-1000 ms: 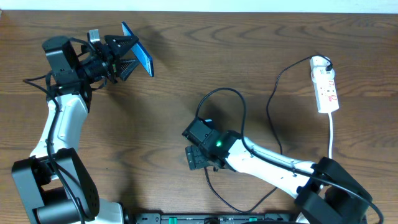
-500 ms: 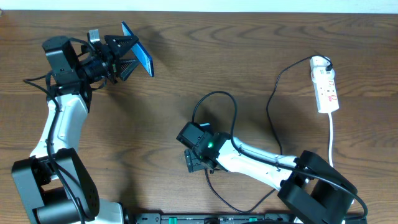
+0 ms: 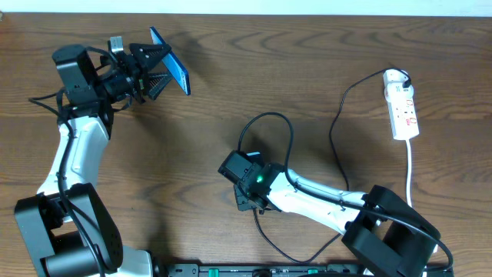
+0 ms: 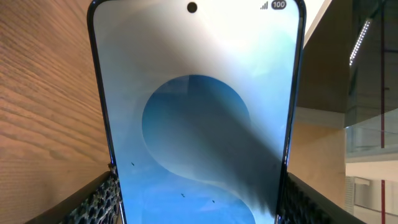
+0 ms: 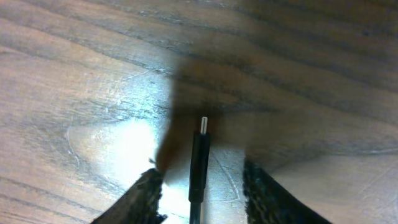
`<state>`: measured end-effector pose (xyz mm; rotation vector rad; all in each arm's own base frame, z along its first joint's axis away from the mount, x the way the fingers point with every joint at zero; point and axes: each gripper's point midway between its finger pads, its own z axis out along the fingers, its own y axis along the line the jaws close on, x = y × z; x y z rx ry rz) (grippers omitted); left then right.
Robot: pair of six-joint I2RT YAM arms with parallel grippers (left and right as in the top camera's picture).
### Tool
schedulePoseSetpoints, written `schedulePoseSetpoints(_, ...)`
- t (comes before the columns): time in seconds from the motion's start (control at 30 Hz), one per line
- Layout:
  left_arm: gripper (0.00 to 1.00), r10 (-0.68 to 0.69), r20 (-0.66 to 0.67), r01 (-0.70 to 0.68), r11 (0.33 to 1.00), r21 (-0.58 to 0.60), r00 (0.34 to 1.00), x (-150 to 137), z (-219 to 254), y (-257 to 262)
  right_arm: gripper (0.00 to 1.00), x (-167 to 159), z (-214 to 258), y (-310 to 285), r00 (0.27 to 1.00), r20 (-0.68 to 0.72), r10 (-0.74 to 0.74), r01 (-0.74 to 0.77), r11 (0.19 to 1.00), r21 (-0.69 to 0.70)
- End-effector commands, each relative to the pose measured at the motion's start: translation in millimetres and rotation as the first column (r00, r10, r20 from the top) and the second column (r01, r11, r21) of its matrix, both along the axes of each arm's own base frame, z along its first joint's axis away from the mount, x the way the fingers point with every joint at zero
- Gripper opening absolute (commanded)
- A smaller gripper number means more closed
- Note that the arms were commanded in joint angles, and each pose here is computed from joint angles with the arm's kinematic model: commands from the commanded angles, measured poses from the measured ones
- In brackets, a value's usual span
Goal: Plug charger to phone and switch on socket
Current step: 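Lower the right gripper and grasp the black cable's connector end, then lift the connector with the right gripper and move it forward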
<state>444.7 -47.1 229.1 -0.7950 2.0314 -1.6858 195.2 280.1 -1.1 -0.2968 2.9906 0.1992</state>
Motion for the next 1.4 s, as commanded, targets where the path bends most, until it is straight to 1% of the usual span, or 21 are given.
schedulePoseSetpoints(0.0,0.07,-0.017,0.029,0.017,1.000,-0.004,0.999,-3.4,9.9,-0.7,0.37,-9.9,-14.0,-2.3,0.999,-0.046,0.001,-0.002,1.000,-0.022)
schedulePoseSetpoints(0.23,0.07,-0.019,0.029,0.020,1.000,-0.005,0.999,-3.6,9.9,-1.0,0.33,-9.7,-14.0,-2.3,0.999,-0.046,0.000,-0.001,1.000,-0.022)
schedulePoseSetpoints(0.33,0.07,-0.019,0.029,0.020,1.000,-0.005,0.999,-3.7,10.0,-1.0,0.29,-9.3,-13.9,-1.7,0.999,-0.044,0.000,-0.001,1.000,-0.019)
schedulePoseSetpoints(0.6,0.07,-0.019,0.029,0.020,1.000,-0.005,0.999,-3.7,10.0,-1.0,0.25,-8.0,-13.6,0.0,0.999,-0.039,0.000,0.000,1.000,-0.012)
schedulePoseSetpoints(0.73,0.07,-0.019,0.030,0.020,1.000,-0.005,0.999,-3.7,10.1,-1.0,0.18,-7.5,-13.4,0.7,0.999,-0.037,0.000,0.000,1.000,-0.010)
schedulePoseSetpoints(0.87,0.07,-0.020,0.029,0.020,1.000,-0.005,0.999,-3.6,9.9,-1.0,0.13,-7.4,-13.4,0.8,0.999,-0.036,0.000,0.000,1.000,-0.009)
schedulePoseSetpoints(1.03,0.07,-0.020,0.029,0.020,1.000,-0.005,0.999,-3.7,10.0,-1.0,0.10,-7.4,-13.4,0.7,0.999,-0.036,0.000,0.000,1.000,-0.009)
schedulePoseSetpoints(1.17,0.07,-0.020,0.029,0.020,1.000,-0.005,0.999,-3.6,9.9,-1.0,0.03,-7.2,-13.4,0.7,0.999,-0.036,-0.001,0.001,1.000,-0.009)
schedulePoseSetpoints(1.23,0.07,-0.020,0.029,0.020,1.000,-0.005,0.999,-3.7,10.0,-1.0,0.01,-7.2,-13.4,0.7,0.999,-0.036,-0.001,0.001,1.000,-0.009)
schedulePoseSetpoints(1.37,0.07,-0.019,0.029,0.020,1.000,-0.005,0.999,-3.7,10.0,-1.0,0.01,-6.4,-13.4,0.2,0.999,-0.032,-0.001,0.001,1.000,-0.012)
